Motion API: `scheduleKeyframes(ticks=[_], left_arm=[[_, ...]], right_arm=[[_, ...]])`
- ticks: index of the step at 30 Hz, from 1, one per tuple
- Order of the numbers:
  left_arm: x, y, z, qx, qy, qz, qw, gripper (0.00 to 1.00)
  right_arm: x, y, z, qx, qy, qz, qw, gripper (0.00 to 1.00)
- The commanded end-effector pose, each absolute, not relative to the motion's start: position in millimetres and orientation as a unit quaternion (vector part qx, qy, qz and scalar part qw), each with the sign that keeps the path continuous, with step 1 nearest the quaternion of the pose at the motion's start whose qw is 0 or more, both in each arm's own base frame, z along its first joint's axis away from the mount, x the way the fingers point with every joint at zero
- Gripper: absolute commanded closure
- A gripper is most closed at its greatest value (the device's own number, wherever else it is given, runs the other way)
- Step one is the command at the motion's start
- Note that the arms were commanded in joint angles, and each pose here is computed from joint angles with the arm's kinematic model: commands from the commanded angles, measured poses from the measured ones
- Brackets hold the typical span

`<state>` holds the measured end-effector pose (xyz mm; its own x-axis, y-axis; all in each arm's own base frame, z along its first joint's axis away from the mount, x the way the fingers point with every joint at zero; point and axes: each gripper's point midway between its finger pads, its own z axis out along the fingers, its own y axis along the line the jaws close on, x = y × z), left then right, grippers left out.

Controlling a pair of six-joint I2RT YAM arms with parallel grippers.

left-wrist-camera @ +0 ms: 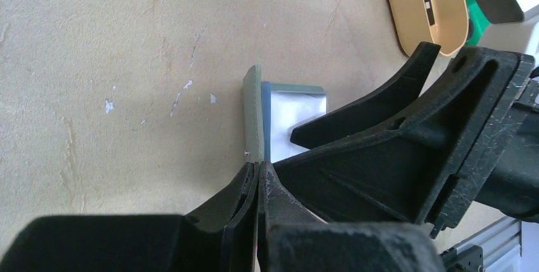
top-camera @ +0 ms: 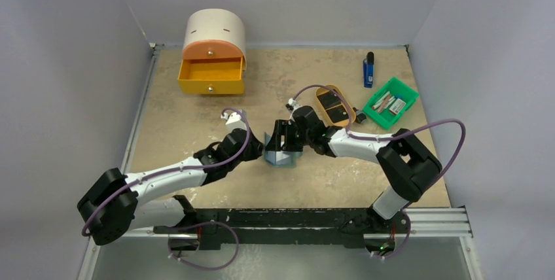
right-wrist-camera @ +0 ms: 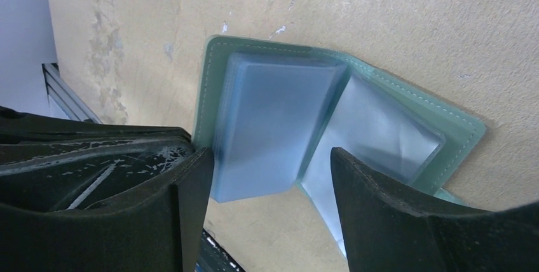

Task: Put the credit cards into the card holder
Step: Open the card holder at the center of the board.

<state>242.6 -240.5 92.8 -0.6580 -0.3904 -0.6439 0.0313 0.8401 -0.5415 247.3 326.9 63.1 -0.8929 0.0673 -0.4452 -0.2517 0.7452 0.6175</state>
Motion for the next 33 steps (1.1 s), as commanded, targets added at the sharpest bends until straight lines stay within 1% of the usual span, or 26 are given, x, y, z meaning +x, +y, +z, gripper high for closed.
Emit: scheduleKeyframes(ticks=[1, 5, 9, 11, 13, 16, 23, 27, 30, 33], left_arm=[[249.5, -251.6, 120.9, -0.113, 0.848, -0.302, 0.42, 1.0], [249.4, -251.9, 121.7, -0.113, 0.848, -0.303, 0.421, 1.0], [250.0, -253.1, 122.3, -0.112, 0.847, -0.304, 0.42, 1.0], [250.0, -253.3, 122.0, -0.112, 0.848, -0.304, 0.42, 1.0], [250.4, -253.7, 123.0, -0.112, 0.847, -0.305, 0.421, 1.0], [250.2, -253.9, 122.5, -0.111, 0.847, -0.305, 0.42, 1.0], [249.9, -250.8, 119.8, -0.113, 0.85, -0.298, 0.42, 1.0], [249.9, -249.4, 118.8, -0.113, 0.851, -0.294, 0.421, 1.0], [249.9, -249.4, 118.7, -0.113, 0.851, -0.294, 0.421, 1.0], [250.0, -249.0, 119.1, -0.113, 0.851, -0.293, 0.422, 1.0]], right_arm=[[256.5, 335.2, 77.0, -0.051, 0.899, 0.362, 0.241, 0.29], [257.0, 335.4, 77.9, -0.056, 0.901, 0.353, 0.246, 0.25], [255.9, 337.1, 75.7, -0.062, 0.903, 0.348, 0.244, 0.25], [255.9, 335.7, 72.1, -0.064, 0.906, 0.341, 0.243, 0.27], [255.6, 332.3, 66.6, -0.063, 0.911, 0.33, 0.241, 0.32], [255.2, 324.6, 58.8, -0.059, 0.918, 0.309, 0.24, 0.37], [243.6, 304.5, 50.5, -0.046, 0.93, 0.281, 0.232, 0.42], [243.4, 299.0, 59.6, -0.037, 0.924, 0.285, 0.251, 0.37], [252.6, 293.3, 77.3, -0.03, 0.912, 0.284, 0.293, 0.33], [252.1, 292.3, 101.5, -0.036, 0.895, 0.304, 0.325, 0.31]])
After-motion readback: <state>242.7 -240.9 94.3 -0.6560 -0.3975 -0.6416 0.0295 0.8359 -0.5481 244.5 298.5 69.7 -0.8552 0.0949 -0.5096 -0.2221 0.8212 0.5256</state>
